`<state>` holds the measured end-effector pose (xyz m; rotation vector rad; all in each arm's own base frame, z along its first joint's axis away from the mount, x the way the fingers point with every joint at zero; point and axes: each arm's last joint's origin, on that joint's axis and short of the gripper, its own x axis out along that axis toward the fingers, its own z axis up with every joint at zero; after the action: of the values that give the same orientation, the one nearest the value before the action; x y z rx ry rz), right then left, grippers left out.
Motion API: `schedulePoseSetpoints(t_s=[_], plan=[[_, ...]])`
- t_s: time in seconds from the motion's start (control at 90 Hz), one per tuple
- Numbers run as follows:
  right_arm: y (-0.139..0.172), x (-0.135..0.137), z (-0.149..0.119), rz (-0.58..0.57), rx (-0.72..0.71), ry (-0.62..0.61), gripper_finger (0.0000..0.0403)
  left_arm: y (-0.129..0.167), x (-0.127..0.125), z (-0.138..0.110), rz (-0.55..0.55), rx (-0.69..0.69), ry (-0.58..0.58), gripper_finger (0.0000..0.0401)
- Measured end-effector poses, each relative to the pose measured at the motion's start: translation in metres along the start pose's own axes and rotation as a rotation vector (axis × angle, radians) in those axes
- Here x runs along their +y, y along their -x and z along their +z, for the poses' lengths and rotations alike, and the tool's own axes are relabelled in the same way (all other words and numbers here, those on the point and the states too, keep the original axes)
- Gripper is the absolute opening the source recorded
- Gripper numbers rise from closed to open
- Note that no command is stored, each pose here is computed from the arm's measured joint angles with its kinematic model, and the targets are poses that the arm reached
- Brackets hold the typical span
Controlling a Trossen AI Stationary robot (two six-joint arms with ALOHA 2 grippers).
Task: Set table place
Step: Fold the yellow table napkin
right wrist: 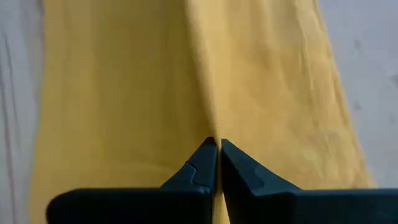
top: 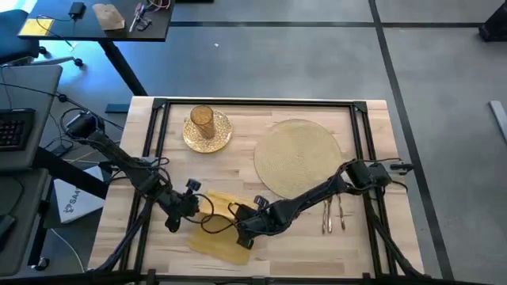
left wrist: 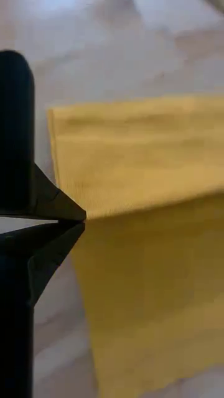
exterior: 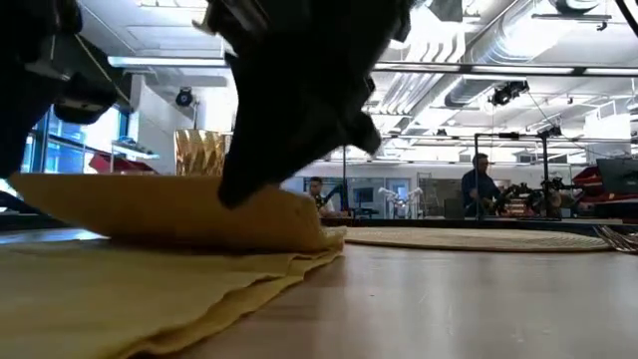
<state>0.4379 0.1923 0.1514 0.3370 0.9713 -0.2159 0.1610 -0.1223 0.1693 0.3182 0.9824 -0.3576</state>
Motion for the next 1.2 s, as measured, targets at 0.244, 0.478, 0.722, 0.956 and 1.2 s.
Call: schedulePoseSetpoints(t_s=[0.244, 0.478, 0.722, 0.956, 1.2], plan=[[-0.010, -0.003, -0.010, 0.070, 0.025, -0.015, 0.0000, -0.011, -0.009, 0.002, -0.078, -0.009, 0.004, 0.0000], [-0.012, -0.003, -0.012, 0.090, 0.026, 0.004, 0.0024, -0.015, -0.015, 0.002, -0.179, 0.005, -0.072, 0.0016], [-0.001, 0.005, 0.003, 0.112, 0.000, 0.087, 0.0136, -0.008, -0.019, 0.001, -0.319, 0.016, -0.048, 0.0091], [0.025, 0.042, 0.008, 0.302, -0.043, 0.349, 0.0201, 0.019, -0.057, 0.018, -0.442, -0.068, -0.248, 0.0108], [0.016, 0.073, -0.026, 0.349, -0.101, 0.518, 0.0185, 0.006, -0.090, 0.024, -0.359, -0.193, -0.184, 0.0102]])
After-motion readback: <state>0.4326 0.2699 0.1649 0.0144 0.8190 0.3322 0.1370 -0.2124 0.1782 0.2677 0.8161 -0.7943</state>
